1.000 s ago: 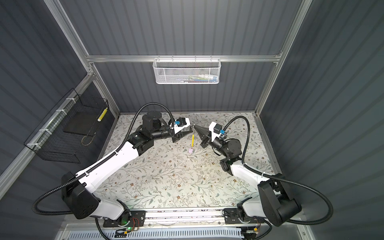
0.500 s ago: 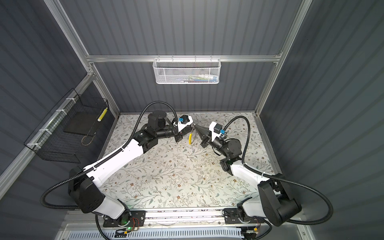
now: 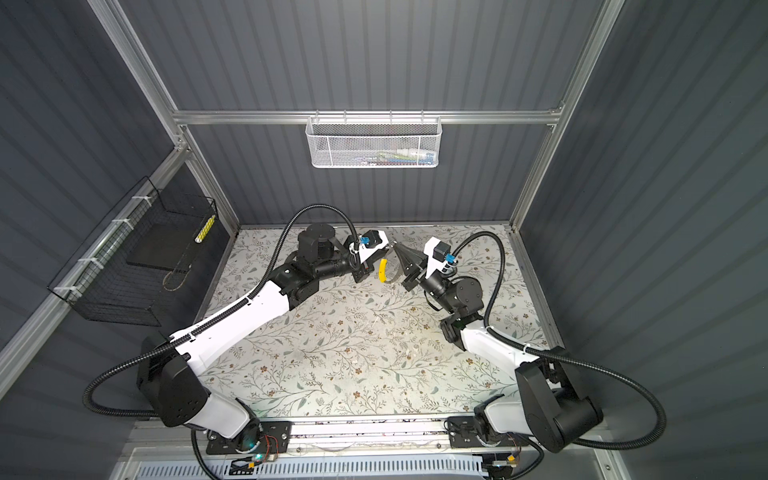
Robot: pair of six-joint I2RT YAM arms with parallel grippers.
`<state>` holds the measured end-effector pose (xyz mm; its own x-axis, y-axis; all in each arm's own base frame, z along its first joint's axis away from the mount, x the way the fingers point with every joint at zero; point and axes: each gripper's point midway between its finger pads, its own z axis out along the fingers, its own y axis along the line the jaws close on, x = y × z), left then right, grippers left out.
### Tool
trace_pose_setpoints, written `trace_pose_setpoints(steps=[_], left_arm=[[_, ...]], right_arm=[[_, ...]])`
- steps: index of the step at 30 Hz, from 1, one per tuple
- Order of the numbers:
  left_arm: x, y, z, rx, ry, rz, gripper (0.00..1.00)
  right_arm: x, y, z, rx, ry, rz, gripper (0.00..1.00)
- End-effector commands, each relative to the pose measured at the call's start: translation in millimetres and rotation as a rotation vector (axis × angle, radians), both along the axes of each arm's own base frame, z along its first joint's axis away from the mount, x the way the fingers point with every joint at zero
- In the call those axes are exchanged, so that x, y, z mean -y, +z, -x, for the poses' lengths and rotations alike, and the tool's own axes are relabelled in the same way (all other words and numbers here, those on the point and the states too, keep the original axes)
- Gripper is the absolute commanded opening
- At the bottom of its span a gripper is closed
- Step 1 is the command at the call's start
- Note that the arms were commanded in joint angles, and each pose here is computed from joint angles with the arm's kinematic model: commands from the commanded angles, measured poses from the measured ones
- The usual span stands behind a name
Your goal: Put the keys on the keyring
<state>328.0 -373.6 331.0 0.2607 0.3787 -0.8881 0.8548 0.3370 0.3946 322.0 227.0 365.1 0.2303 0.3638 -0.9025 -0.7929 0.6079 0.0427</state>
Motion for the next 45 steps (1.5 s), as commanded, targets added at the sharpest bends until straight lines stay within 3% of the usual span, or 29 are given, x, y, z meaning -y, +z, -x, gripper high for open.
trace_pose_setpoints(steps=[1,18,24,30,45], left_arm=[[5.1,-4.3,2.9,0.077,0.014,-0.043,0.0],[14.5,-14.3,1.0,0.126,0.033,-0.08,0.0],[0.3,-7.9,-12.6,0.207,0.135,-0.128,0.0],[-4.8,-1.7,-17.1,0.283,0.16,-0.164,0.0],[-33.5,38.5,-28.5,0.274,0.228,-0.012,0.1]], right_arm=[[11.6,33.1,-1.2,0.044,-0.031,-0.104,0.0],[12.9,37.3,-0.5,0.033,-0.011,-0.138,0.0],[12.4,31.0,-3.8,-0.013,-0.013,-0.121,0.0],[11.2,29.0,-6.1,-0.037,-0.01,-0.119,0.0],[4.8,31.1,-1.0,-0.043,0.048,-0.112,0.0]])
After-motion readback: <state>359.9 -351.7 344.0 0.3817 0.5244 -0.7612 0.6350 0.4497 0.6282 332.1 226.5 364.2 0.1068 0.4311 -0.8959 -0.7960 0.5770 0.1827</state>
